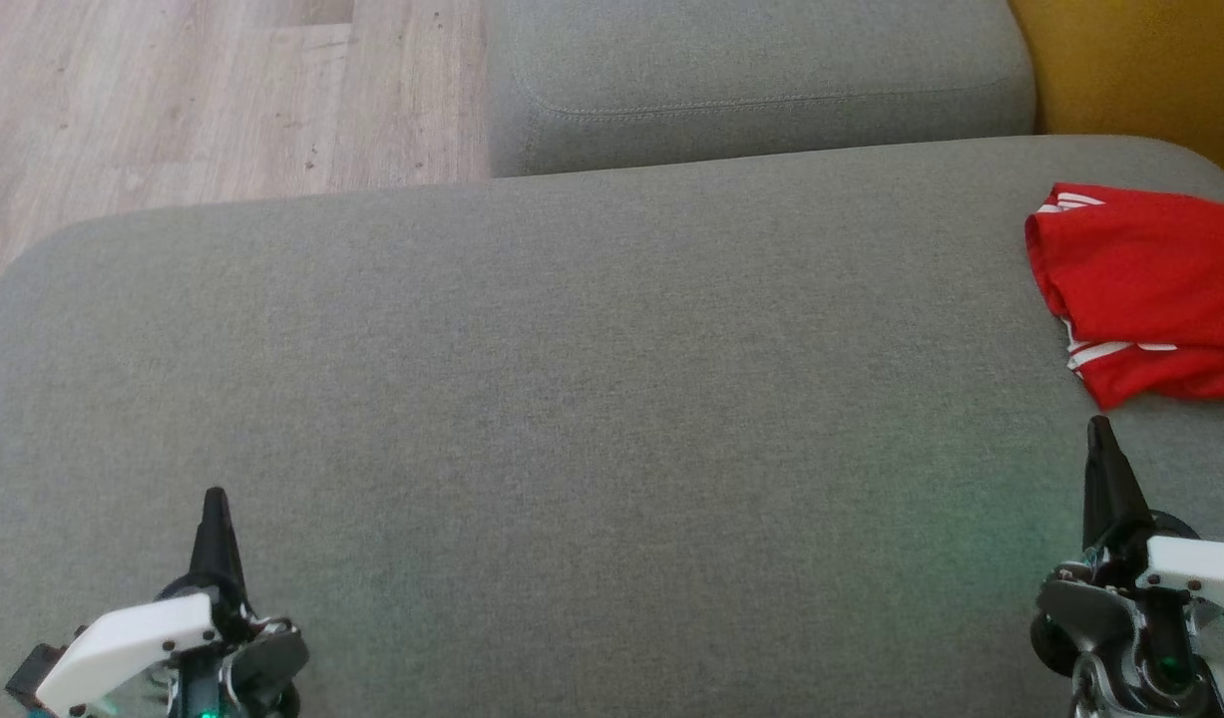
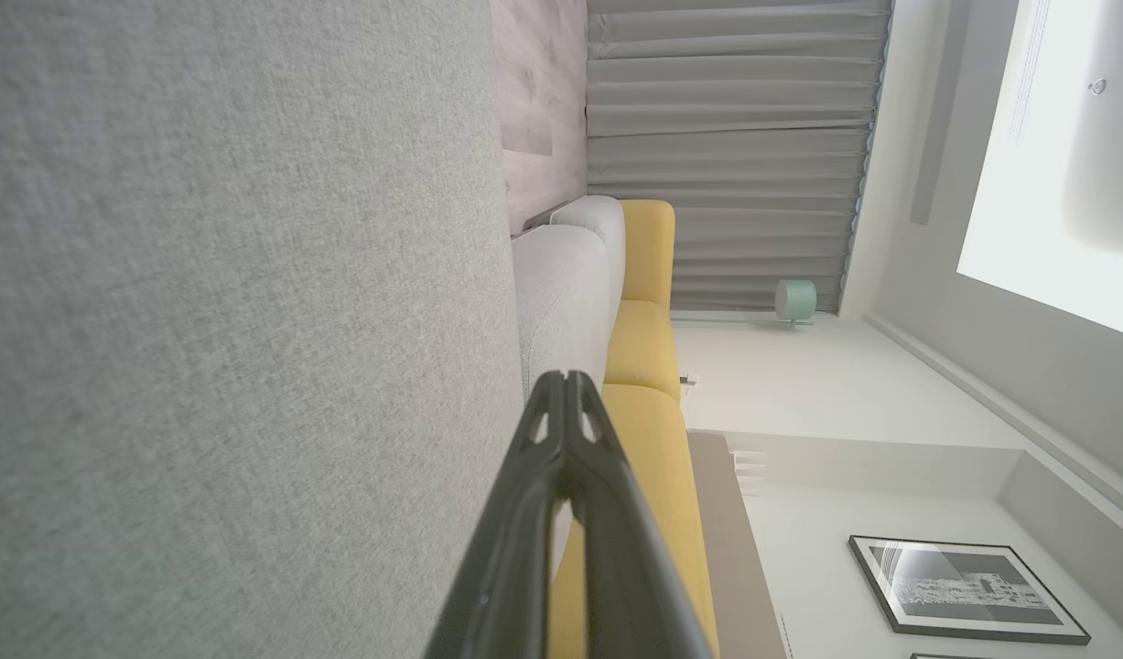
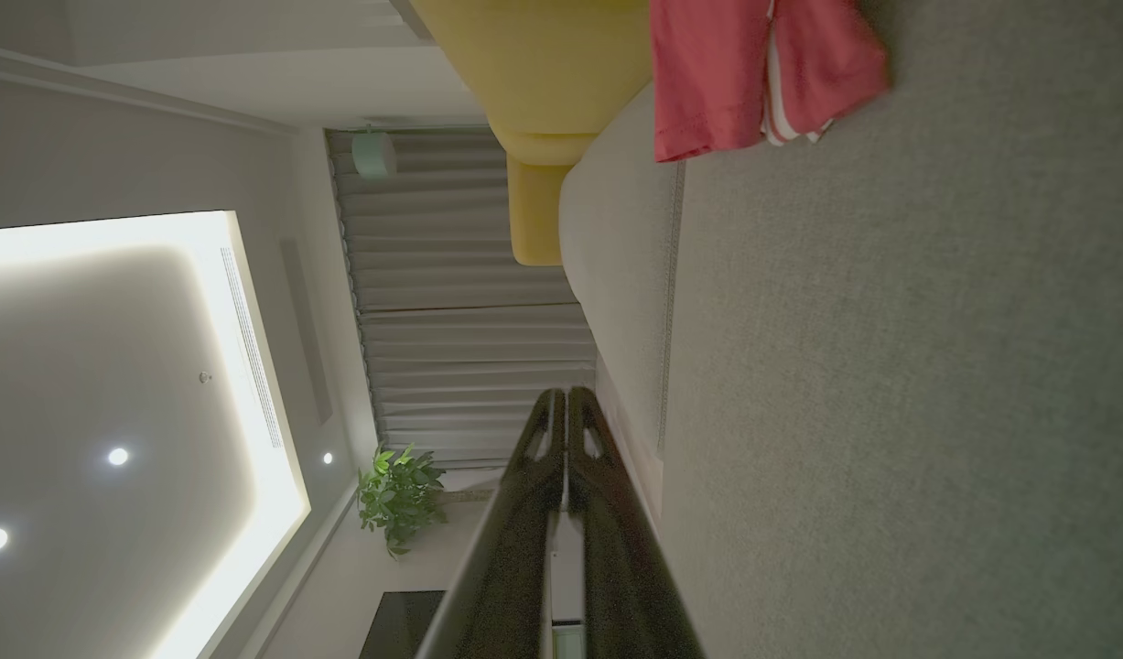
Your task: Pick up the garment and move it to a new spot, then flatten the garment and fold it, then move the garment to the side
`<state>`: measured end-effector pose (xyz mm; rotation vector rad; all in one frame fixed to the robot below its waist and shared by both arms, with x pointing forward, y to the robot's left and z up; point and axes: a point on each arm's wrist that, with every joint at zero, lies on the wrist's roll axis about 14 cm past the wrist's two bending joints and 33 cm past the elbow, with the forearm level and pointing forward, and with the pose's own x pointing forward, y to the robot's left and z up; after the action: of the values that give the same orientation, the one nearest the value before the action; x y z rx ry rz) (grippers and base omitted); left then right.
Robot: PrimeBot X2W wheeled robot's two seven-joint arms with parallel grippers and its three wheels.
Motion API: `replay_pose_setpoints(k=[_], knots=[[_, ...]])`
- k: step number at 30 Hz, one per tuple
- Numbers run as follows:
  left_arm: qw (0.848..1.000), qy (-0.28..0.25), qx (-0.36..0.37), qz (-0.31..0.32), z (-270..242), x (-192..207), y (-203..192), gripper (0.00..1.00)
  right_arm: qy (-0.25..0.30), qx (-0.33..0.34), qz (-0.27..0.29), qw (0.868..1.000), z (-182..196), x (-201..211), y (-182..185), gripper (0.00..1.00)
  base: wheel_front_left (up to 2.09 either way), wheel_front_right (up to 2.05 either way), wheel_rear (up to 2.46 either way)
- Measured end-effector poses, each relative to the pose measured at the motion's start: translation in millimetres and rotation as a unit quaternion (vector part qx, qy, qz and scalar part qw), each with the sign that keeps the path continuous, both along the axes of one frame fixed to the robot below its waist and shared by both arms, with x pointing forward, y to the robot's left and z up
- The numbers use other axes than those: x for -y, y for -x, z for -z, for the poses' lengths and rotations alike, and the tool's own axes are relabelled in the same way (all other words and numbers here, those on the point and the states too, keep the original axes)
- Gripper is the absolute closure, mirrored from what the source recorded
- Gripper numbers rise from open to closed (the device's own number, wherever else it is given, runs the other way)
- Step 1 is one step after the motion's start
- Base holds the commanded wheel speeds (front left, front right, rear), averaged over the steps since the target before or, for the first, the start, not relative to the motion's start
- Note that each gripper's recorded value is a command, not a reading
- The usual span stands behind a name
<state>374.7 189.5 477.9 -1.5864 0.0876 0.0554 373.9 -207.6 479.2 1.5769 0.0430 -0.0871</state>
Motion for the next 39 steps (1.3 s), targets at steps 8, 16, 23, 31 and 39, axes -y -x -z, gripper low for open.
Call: replay_pose_setpoints(k=[8,16,23,31,39], knots=[[1.0,0.0,0.0,0.0,0.0,0.0,0.0,1.0,0.0,0.0,0.0,1.0,0.0,-0.1,0.0,1.0,0.0,0.0,0.0],[1.0,0.001,0.0,0.001,0.1,0.4,0.1,1.0,-0.001,0.0,0.001,1.0,0.0,-0.1,0.0,1.0,0.0,0.0,0.0],[1.0,0.001,0.0,0.001,0.1,0.4,0.1,1.0,-0.001,0.0,0.001,1.0,0.0,0.1,0.1,1.0,0.0,0.0,0.0],[1.0,-0.001,0.0,0.001,0.1,0.4,0.1,1.0,-0.001,0.0,0.001,1.0,0.0,0.2,0.1,1.0,0.0,0.0,0.0],[1.0,-0.001,0.0,0.001,0.1,0.5,0.1,1.0,-0.001,0.0,0.001,1.0,0.0,0.4,0.1,1.0,0.0,0.0,0.0]])
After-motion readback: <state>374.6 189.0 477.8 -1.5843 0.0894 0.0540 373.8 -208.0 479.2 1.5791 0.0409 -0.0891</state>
